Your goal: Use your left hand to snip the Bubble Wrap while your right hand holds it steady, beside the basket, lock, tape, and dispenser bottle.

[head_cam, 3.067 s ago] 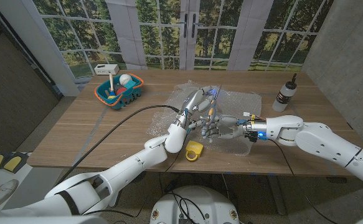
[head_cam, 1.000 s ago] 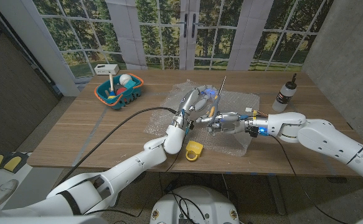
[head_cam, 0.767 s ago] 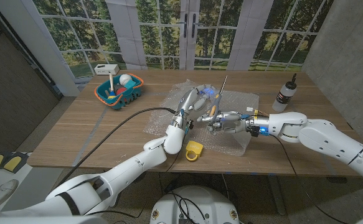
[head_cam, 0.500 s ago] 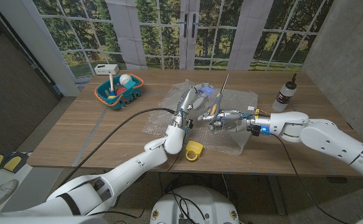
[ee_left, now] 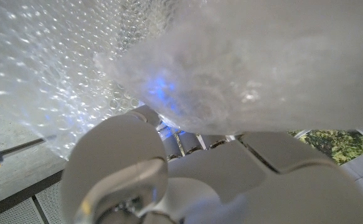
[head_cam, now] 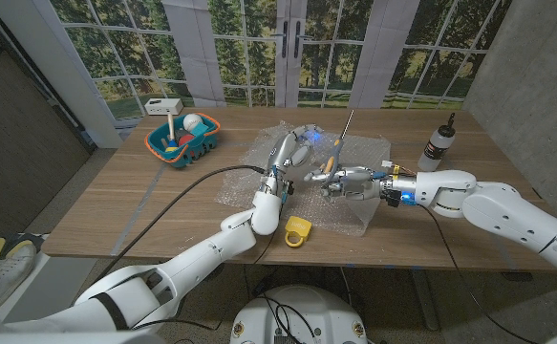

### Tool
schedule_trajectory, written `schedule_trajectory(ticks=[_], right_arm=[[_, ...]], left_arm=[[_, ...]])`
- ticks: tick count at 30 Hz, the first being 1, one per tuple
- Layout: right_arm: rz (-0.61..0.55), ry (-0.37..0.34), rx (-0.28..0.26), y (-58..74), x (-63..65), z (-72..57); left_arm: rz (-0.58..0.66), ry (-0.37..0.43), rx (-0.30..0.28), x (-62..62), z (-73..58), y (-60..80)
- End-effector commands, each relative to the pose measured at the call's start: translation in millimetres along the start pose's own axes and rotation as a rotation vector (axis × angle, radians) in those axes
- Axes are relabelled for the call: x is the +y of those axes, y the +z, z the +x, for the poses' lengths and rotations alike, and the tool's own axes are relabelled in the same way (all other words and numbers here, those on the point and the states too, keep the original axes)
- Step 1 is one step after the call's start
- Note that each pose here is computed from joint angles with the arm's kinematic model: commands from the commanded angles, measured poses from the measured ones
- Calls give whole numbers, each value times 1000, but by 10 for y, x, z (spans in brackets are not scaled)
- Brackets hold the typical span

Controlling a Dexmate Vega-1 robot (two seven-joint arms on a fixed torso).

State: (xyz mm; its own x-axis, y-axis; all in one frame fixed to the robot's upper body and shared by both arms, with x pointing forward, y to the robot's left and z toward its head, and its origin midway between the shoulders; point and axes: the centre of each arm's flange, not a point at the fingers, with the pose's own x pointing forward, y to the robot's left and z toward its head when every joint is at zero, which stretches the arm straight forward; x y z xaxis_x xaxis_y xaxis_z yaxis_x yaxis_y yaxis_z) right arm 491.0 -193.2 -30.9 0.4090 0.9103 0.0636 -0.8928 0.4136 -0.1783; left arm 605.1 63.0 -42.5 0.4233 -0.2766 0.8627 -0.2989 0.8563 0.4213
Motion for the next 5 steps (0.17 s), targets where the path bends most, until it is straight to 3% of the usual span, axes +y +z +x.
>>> schedule_trajectory(ticks=[1, 5], right_arm=[[7, 18, 0, 10, -94, 89], [7, 37, 3, 21, -151, 127]], left_arm=[[11, 12, 4, 30, 34, -3], [26, 14, 6, 38, 39, -3]])
